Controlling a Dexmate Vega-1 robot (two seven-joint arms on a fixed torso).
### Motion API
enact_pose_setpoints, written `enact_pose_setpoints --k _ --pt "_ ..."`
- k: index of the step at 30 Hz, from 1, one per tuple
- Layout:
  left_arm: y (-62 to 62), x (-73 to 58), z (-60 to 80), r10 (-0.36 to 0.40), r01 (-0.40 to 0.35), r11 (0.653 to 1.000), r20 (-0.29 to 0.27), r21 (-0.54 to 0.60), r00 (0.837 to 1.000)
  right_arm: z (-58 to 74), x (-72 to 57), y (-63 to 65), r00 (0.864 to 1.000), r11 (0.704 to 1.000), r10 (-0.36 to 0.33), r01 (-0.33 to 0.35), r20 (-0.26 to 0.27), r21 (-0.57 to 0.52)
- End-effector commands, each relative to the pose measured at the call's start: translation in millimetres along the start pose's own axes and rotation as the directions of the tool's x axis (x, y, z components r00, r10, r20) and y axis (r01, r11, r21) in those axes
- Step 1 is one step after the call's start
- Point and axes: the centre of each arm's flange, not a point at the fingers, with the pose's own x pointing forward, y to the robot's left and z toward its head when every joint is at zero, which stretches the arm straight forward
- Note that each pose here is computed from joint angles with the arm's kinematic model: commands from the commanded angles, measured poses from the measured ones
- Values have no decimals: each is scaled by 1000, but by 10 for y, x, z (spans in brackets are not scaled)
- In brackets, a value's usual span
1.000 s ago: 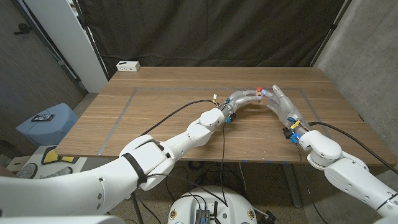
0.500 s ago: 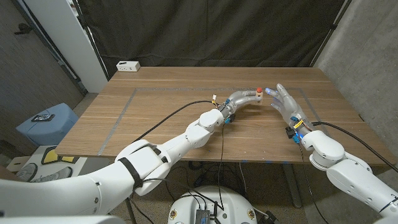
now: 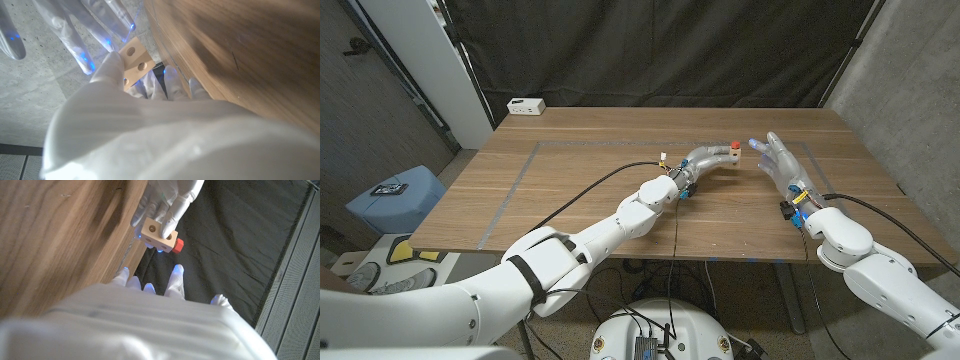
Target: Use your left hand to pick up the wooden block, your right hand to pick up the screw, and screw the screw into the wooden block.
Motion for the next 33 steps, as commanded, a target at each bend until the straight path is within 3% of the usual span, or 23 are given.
enact_pose_setpoints --k 1,33 --pt "39 16 6 -1 1 1000 3 1 1000 1 82 -10 1000 1000 6 -6 -5 -5" --pt "-2 44 36 -4 4 1000 6 14 1000 -42 229 5 999 999 51 -51 -1 8"
